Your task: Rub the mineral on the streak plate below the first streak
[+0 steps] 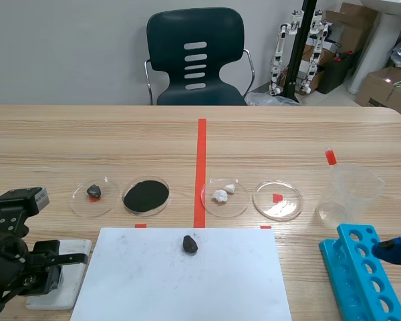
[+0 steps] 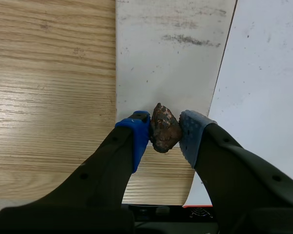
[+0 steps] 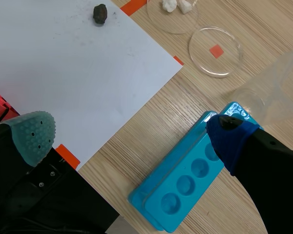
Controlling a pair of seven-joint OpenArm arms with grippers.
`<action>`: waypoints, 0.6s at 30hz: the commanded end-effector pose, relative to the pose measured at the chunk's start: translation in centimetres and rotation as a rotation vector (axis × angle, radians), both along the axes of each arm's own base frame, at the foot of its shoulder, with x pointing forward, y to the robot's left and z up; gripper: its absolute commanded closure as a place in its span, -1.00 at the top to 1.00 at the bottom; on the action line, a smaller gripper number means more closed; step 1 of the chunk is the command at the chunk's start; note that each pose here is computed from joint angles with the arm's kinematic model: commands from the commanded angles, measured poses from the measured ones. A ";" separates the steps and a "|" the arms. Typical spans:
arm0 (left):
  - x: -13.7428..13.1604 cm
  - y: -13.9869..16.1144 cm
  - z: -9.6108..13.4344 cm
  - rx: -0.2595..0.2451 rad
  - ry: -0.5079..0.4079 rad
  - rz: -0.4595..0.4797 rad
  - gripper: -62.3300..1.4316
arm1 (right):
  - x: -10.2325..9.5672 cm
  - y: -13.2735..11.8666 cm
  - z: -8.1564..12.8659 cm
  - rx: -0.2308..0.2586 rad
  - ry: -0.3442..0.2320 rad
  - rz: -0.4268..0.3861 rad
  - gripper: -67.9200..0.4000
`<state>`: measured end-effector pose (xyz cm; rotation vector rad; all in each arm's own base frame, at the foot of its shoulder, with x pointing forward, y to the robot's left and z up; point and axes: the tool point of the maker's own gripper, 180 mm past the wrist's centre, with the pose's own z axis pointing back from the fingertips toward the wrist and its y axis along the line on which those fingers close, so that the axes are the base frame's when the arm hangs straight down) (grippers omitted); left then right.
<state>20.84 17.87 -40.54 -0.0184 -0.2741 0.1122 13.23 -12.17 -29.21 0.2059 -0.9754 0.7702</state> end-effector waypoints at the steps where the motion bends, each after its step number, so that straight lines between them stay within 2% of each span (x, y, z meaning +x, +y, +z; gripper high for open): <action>1: 0.4 -0.1 0.2 -0.002 -0.011 0.007 -0.64 | 0.4 0.2 0.8 0.009 -0.027 0.005 0.93; 6: 0.3 0.1 0.0 0.015 -0.006 0.007 -0.64 | 0.4 0.2 0.8 0.009 -0.027 0.005 0.93; 18: -0.4 0.5 -1.2 0.019 0.027 0.023 -0.64 | 0.4 0.2 0.8 0.009 -0.027 0.005 0.93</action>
